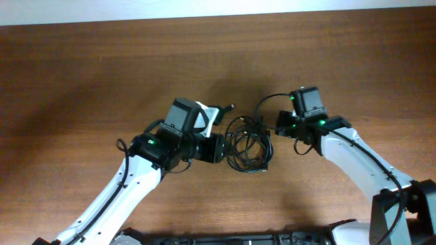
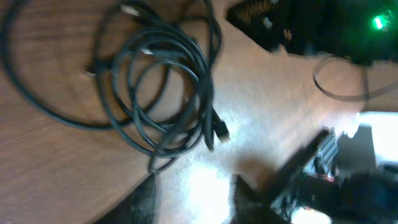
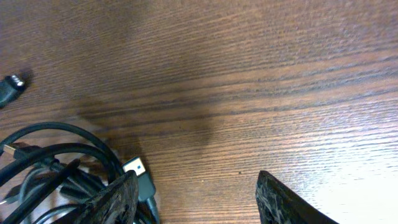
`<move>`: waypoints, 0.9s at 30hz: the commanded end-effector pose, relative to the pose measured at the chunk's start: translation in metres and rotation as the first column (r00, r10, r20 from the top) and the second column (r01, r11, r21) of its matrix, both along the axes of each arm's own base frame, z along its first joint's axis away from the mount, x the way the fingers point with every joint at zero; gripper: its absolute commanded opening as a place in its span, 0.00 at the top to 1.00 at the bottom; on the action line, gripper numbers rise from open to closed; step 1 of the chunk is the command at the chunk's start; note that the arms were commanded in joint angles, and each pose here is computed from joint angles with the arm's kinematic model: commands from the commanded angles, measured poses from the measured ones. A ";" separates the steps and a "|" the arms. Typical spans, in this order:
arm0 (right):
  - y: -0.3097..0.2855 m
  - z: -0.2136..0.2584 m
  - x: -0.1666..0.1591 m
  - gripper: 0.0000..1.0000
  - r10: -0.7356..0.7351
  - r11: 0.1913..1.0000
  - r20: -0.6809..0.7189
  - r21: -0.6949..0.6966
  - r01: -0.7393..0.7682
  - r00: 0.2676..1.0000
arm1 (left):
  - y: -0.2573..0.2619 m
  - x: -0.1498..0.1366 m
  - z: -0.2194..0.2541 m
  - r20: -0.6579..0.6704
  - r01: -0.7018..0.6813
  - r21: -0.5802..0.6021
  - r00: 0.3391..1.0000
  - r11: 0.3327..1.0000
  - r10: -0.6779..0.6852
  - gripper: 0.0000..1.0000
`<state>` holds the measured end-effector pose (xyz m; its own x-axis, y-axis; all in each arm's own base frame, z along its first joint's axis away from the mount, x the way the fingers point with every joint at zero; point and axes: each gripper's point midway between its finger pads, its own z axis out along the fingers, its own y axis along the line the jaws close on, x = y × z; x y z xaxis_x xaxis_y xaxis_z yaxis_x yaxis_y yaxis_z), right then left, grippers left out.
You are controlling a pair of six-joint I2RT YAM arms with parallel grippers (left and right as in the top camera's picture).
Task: Untangle cables
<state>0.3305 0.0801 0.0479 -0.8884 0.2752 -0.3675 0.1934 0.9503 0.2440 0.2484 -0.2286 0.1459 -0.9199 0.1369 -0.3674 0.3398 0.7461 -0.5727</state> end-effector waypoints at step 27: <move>0.040 0.021 -0.033 0.41 0.194 0.894 -0.087 0.426 -0.139 0.977 | -0.009 0.025 -0.091 0.210 0.107 0.510 0.947 0.853 -0.245 0.76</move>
<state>0.2959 0.1173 0.0612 -0.9647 0.2346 -0.1198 0.1221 0.8012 0.5858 0.2696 -0.2369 0.0727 -0.7458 0.4830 -0.4588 0.5656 0.8230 -0.0528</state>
